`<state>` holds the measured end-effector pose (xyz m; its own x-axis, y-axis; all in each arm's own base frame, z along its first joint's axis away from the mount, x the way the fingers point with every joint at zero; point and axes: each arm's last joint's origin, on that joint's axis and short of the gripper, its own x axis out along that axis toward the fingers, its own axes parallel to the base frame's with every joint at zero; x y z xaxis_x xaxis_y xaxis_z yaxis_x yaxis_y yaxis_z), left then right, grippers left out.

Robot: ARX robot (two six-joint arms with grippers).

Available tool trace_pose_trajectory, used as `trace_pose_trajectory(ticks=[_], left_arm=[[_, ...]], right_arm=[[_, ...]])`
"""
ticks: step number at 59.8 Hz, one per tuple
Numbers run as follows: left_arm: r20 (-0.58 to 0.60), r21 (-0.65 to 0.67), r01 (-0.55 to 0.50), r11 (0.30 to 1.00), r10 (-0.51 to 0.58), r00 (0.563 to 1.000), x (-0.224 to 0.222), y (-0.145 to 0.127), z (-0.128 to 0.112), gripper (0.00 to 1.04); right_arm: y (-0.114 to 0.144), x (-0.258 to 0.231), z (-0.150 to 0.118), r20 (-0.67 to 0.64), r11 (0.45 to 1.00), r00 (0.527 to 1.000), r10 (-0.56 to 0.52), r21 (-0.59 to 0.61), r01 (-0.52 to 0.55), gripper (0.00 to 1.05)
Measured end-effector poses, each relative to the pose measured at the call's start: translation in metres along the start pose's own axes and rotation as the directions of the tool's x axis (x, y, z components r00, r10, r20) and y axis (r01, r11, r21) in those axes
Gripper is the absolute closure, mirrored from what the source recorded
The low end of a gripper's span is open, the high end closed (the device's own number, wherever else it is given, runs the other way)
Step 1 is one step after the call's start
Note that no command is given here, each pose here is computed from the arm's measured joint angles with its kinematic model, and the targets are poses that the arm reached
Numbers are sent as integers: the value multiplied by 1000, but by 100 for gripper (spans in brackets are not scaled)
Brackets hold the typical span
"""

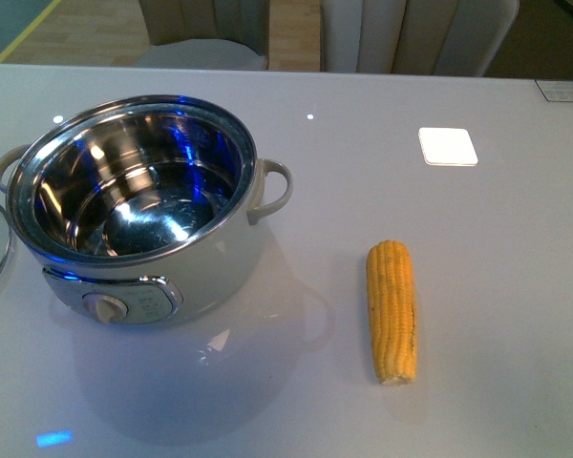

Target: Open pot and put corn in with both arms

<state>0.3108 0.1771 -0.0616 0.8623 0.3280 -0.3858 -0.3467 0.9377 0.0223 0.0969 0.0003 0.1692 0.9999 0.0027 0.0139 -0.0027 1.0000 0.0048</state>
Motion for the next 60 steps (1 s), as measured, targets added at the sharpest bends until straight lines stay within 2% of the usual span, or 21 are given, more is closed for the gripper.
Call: trace_pose_trajectory(ticks=[3,11,26,43,52,60], left_arm=[[-5,-6,-1,1000,1,1000,-4,0,2,24],[4,-33,-6,999,6,1000,-14,0,15,5],[118,-113,15,993,-1,993,-52,-1,76,7],[263,-220,106,970,-46,964,-141,-18,147,7],[305,-244,125,962,-46,951,-185,-29,159,7],[300,-261,151,953,-69,951,-222,-39,153,7]], right_arm=[[0,0,0,0,1000,1000,0,0,0,9],[0,0,0,0,1000,1000,0,0,0,9],[0,0,0,0,1000,1000,0,0,0,9],[0,0,0,0,1000,1000,0,0,0,9],[0,0,0,0,1000,1000,0,0,0,9],[0,0,0,0,1000,1000,0,0,0,9]])
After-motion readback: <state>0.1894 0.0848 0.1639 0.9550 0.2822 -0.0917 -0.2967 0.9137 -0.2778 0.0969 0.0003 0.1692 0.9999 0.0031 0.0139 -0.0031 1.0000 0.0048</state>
